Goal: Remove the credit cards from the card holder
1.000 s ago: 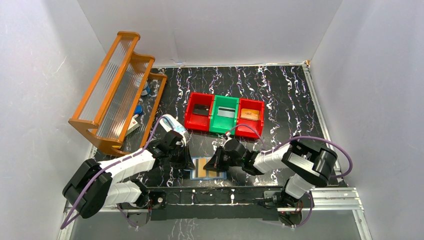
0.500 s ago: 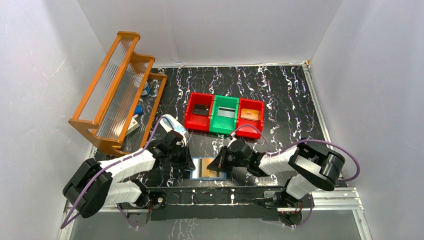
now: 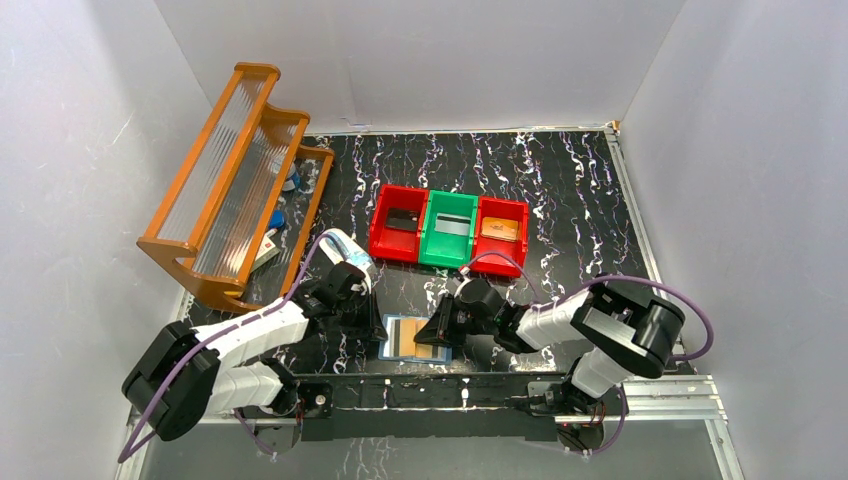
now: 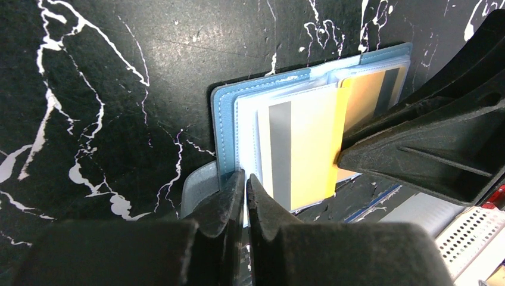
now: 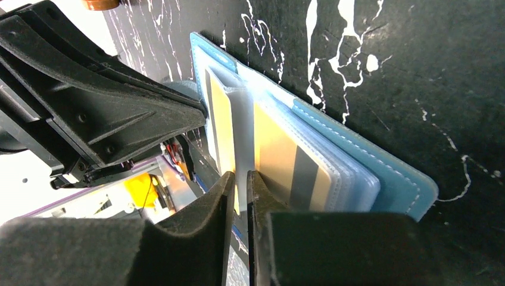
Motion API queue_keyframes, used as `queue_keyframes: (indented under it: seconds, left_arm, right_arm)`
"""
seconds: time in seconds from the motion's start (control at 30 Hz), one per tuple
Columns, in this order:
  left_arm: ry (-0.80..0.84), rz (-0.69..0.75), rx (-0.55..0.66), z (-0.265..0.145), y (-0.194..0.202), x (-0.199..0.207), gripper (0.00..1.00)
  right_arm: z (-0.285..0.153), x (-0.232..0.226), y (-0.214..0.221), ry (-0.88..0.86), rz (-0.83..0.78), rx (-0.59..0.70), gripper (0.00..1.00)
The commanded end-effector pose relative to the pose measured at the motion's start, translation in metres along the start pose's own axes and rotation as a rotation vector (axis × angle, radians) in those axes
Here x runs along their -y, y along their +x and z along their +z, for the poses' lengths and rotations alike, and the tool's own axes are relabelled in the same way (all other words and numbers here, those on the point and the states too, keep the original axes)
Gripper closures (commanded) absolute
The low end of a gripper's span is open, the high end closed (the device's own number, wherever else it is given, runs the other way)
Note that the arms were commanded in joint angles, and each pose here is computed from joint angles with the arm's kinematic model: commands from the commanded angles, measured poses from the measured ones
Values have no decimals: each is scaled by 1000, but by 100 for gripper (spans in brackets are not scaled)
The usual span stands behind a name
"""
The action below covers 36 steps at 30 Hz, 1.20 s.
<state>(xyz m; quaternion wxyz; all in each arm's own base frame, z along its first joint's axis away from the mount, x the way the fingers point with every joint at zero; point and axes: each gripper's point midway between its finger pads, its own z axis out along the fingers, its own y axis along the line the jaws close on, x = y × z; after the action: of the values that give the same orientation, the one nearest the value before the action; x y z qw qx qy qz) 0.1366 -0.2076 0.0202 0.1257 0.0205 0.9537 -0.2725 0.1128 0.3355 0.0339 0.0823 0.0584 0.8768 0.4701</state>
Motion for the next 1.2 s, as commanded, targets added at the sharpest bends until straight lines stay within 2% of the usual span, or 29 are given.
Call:
queue_keyframes:
  seconds: [0.0, 0.13, 0.4, 0.63, 0.87, 1.0, 1.07, 1.17]
  left_arm:
    - [-59, 12, -25, -4, 9, -14, 94]
    - [-56, 7, -24, -4, 10, -14, 94]
    - [-43, 14, -20, -6, 7, -9, 94]
    - [-45, 13, -24, -6, 9, -10, 94]
    - [-44, 14, -21, -6, 8, -10, 94]
    - [-44, 16, -14, -7, 7, -10, 94]
    - [-48, 17, -5, -9, 6, -10, 94]
    - [-40, 18, 22, -14, 0, -6, 89]
  right_arm:
    - [2, -17, -5, -59, -8, 7, 77]
    - [3, -18, -6, -63, -11, 6, 80]
    - [13, -24, -2, -103, 12, -31, 75]
    - [18, -9, -4, -30, 38, -14, 75]
    - [12, -16, -7, -61, 11, 9, 98]
    - [5, -19, -6, -87, 4, 17, 100]
    - [-2, -4, -2, -59, 14, 21, 100]
    - [-5, 0, -2, -50, 12, 22, 100]
